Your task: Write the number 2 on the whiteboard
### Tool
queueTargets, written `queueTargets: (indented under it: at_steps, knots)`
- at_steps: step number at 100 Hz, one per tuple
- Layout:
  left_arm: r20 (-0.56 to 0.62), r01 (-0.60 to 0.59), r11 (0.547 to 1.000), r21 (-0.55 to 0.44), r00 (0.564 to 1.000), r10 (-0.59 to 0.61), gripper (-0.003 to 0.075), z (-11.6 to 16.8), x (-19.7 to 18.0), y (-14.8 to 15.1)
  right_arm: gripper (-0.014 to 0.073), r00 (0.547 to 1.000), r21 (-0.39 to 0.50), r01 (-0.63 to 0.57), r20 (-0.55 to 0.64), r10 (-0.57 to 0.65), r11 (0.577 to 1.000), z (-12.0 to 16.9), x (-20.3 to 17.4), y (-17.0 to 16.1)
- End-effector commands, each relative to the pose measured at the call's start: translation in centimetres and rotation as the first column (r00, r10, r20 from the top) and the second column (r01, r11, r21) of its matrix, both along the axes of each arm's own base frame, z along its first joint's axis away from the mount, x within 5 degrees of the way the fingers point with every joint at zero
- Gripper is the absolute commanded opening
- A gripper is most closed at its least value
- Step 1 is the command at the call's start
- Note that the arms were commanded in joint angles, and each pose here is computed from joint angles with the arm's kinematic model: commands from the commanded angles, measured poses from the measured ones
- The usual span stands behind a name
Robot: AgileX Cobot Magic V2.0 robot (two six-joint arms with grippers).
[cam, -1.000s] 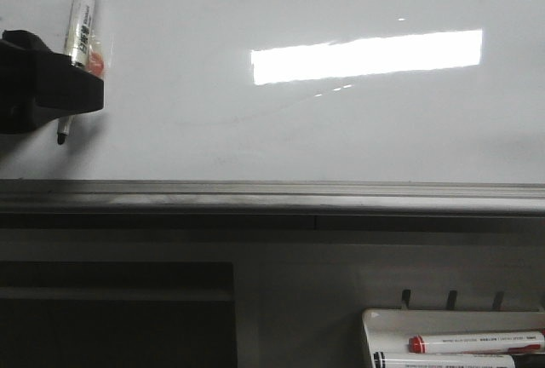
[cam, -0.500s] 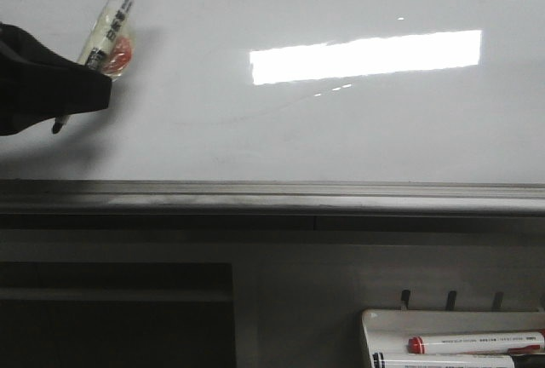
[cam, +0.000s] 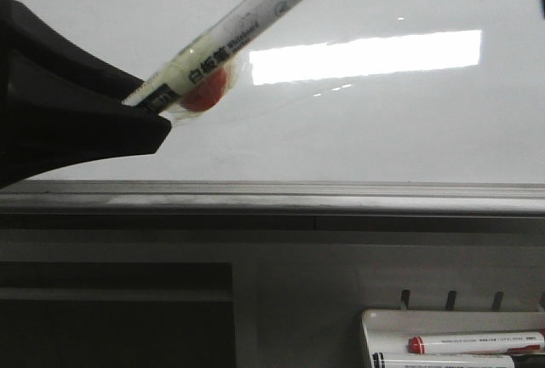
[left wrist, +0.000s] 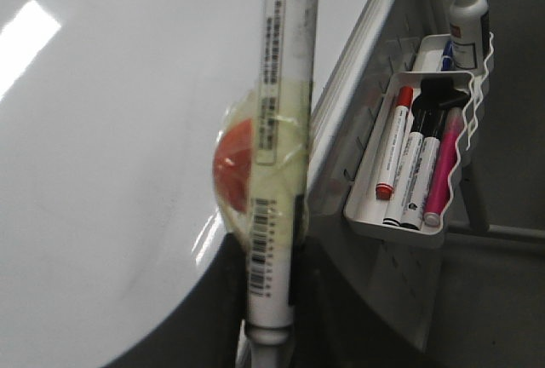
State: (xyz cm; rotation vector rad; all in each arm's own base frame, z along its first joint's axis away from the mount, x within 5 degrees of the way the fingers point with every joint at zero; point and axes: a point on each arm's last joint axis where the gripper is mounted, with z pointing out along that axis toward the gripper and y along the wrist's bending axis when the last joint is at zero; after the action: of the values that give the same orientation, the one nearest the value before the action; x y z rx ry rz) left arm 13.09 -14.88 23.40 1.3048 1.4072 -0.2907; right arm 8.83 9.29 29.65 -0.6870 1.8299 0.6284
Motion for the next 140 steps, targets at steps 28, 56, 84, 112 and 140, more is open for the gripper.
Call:
queueTargets:
  at_steps: [28, 56, 84, 112, 140]
  knots:
    - [0.099, 0.1, 0.995, -0.019, 0.99, -0.097, -0.002, 1.3, -0.5, -0.7, 0.0408, 0.989, -0.001, -0.097, 0.112, 0.096, 0.995, 1.7, 3.5, 6.2]
    - [0.102, 0.101, 0.995, -0.015, 0.99, -0.099, -0.002, 1.3, -0.5, -0.7, 0.0261, 0.983, -0.025, -0.157, 0.092, 0.159, 0.987, 1.4, 4.3, 9.4]
    - [0.101, 0.101, 0.995, -0.016, 0.99, -0.099, -0.002, 1.3, -0.5, -0.7, -0.0073, 0.983, -0.019, -0.154, 0.099, 0.156, 0.988, 1.3, 4.4, 9.6]
    - [0.107, 0.054, 0.991, -0.119, 0.993, -0.041, 0.0447, 3.1, -0.8, 0.0, -0.0072, 0.983, -0.017, -0.153, 0.102, 0.154, 0.988, 1.3, 4.4, 9.6]
    - [0.131, -0.07, 0.958, -0.279, 0.985, 0.11, 0.047, 6.6, -3.0, 3.7, -0.0072, 0.988, -0.004, -0.104, 0.116, 0.104, 0.995, 1.9, 5.4, 9.0]
